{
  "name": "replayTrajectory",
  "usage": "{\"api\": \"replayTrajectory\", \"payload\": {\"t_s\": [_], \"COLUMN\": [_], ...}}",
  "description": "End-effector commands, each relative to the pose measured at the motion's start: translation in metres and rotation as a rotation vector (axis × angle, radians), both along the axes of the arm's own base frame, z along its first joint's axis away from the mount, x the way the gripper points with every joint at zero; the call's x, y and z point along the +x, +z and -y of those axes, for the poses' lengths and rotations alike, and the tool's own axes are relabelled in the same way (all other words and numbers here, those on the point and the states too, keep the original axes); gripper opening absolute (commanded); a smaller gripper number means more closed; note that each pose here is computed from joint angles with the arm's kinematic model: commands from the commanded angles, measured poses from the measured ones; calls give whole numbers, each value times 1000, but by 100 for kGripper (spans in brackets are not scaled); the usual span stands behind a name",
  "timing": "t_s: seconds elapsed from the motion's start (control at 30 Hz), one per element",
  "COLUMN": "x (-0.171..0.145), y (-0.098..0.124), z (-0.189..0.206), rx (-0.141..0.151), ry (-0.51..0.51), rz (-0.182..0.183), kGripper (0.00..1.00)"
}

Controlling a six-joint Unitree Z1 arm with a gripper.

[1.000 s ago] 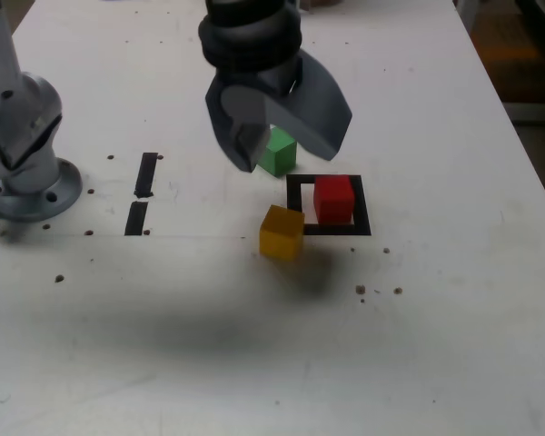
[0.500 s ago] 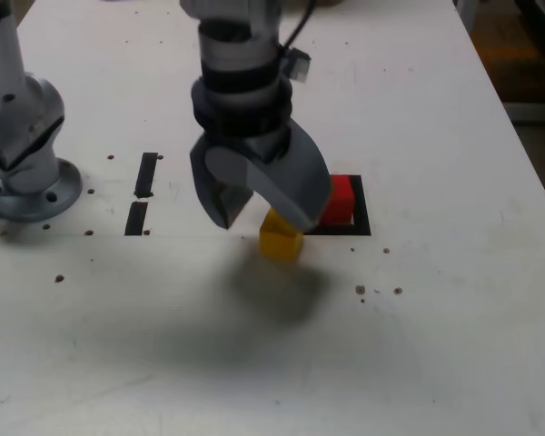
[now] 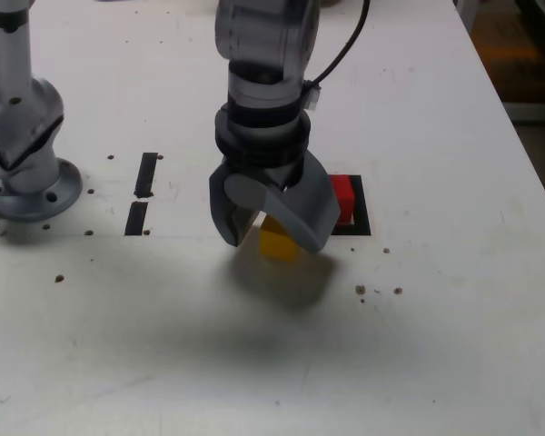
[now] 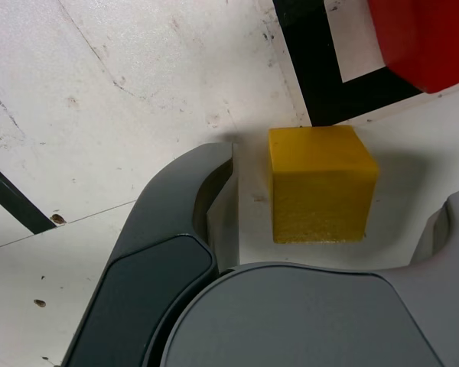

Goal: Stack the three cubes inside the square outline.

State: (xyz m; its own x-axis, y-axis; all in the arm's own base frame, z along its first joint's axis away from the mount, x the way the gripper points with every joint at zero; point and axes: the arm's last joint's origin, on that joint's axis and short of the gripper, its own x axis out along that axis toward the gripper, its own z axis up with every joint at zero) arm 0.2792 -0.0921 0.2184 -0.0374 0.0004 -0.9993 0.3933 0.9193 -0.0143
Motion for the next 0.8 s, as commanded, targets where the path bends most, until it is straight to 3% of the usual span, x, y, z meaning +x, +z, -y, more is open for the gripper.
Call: {"api": "replayTrajectory", "payload": {"t_s": [0.0,0.33,0.77], "x": [1,4,2], "y": [-4,-17,-17], "z": [0,1,1], "rx": [-1,1,0], "ry": [3,4,25], "rz": [-9,-49,-48], "kGripper": [88,80,28]}}
